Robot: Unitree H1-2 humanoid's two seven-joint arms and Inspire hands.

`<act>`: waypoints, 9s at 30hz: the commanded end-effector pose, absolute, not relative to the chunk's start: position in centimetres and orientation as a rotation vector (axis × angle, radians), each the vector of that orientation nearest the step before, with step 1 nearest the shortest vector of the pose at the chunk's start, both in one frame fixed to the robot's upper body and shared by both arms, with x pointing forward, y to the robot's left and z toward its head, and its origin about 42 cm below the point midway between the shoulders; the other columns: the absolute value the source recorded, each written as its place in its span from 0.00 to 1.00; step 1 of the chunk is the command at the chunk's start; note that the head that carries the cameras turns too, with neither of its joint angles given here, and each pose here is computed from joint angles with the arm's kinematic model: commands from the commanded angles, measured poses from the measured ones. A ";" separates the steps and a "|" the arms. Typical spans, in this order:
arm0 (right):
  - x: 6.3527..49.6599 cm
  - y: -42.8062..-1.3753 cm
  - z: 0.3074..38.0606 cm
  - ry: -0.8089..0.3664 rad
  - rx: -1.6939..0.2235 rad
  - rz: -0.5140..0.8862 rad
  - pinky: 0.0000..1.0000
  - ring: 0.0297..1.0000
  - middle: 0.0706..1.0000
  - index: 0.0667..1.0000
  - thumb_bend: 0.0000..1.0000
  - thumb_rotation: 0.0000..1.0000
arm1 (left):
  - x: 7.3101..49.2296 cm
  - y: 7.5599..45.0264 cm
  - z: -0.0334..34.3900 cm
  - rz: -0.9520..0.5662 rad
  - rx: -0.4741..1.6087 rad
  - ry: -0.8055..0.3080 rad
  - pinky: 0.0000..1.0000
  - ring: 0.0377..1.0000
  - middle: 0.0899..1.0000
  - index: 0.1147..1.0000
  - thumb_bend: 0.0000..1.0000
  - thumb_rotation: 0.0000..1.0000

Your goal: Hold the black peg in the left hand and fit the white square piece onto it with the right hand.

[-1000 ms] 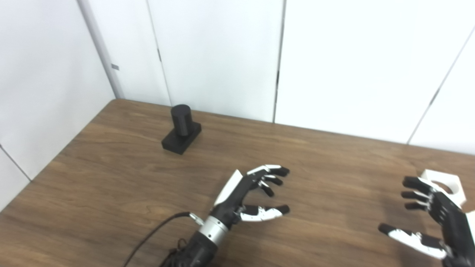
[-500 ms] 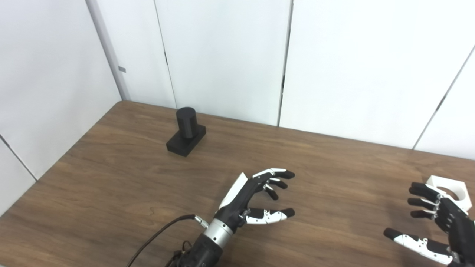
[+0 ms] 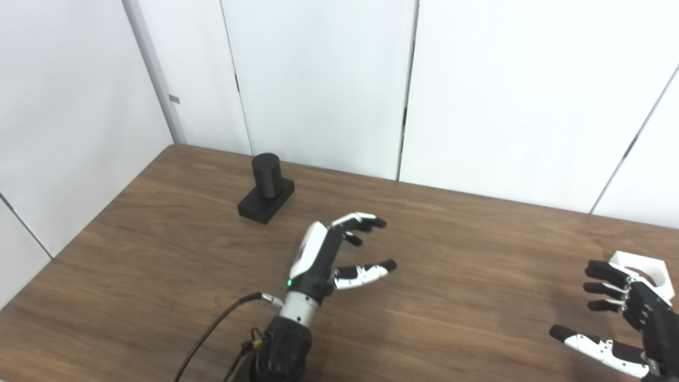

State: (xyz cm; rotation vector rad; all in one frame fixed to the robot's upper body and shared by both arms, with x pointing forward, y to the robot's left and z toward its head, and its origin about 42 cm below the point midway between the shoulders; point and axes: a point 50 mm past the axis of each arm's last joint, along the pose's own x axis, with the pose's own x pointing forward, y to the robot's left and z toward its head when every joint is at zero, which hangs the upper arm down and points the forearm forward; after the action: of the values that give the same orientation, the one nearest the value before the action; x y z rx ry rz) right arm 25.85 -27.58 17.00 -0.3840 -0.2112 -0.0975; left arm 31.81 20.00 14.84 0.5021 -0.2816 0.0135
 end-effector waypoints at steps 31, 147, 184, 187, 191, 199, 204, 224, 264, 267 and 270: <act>26.0 -27.8 19.2 -0.288 -0.364 -0.105 0.55 0.67 0.72 0.70 0.55 0.00 | 38.6 28.9 23.3 0.411 0.671 -0.430 0.69 0.80 0.78 0.66 0.76 0.19; 25.4 -27.7 20.3 -0.285 -0.383 -0.130 0.55 0.66 0.72 0.70 0.54 0.00 | 42.8 38.8 19.1 0.369 1.408 0.383 1.00 1.00 0.96 0.60 0.95 0.28; 25.2 -27.7 20.6 -0.289 -0.374 -0.132 0.54 0.65 0.71 0.69 0.53 0.00 | 40.0 32.5 14.8 -0.267 1.288 0.041 0.93 0.97 0.91 0.42 0.52 0.06; 25.3 -27.7 20.4 -0.297 -0.375 -0.127 0.54 0.65 0.71 0.69 0.53 0.00 | 39.7 30.6 14.8 -0.338 1.294 0.011 0.92 0.98 0.91 0.42 0.52 0.06; 25.3 -27.9 20.2 -0.305 -0.364 -0.112 0.56 0.67 0.72 0.70 0.50 0.00 | 39.2 27.5 14.5 -0.444 1.312 -0.057 0.91 0.98 0.92 0.42 0.52 0.06; 25.4 -27.9 20.1 -0.324 -0.363 -0.117 0.55 0.66 0.71 0.70 0.51 0.00 | 38.0 22.4 14.1 -0.625 1.298 -0.182 0.88 0.96 0.92 0.42 0.52 0.07; 25.7 -28.0 19.8 -0.343 -0.377 -0.124 0.54 0.64 0.69 0.68 0.54 0.00 | 36.6 19.3 13.6 -0.730 1.299 -0.237 0.88 0.96 0.91 0.42 0.52 0.07; 25.7 -28.0 19.2 -0.361 -0.392 -0.129 0.54 0.64 0.70 0.68 0.53 0.00 | 33.5 14.4 12.2 -0.988 1.420 -0.364 0.88 0.95 0.91 0.42 0.52 0.08; 33.6 -34.1 31.3 -0.169 -1.362 0.000 0.62 0.77 0.84 0.80 0.84 0.06 | 32.0 19.7 12.8 -0.994 1.569 -0.375 0.77 0.88 0.85 0.43 0.52 0.07; 34.8 -34.4 31.8 -0.118 -1.439 0.015 0.65 0.80 0.85 0.84 0.84 0.04 | 31.9 20.0 12.5 -0.987 1.572 -0.376 0.77 0.88 0.84 0.42 0.52 0.07; 36.2 -34.7 32.0 -0.079 -1.504 0.020 0.66 0.82 0.86 0.85 0.86 0.06 | 31.8 20.4 12.4 -0.979 1.572 -0.378 0.77 0.88 0.85 0.43 0.52 0.07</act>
State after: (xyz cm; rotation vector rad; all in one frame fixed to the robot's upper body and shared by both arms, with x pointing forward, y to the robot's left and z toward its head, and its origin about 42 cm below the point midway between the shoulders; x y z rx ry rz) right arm 35.30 -33.89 29.31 -1.4348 -0.0398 0.0907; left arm 33.48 17.38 16.08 1.4500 -0.5256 -0.8412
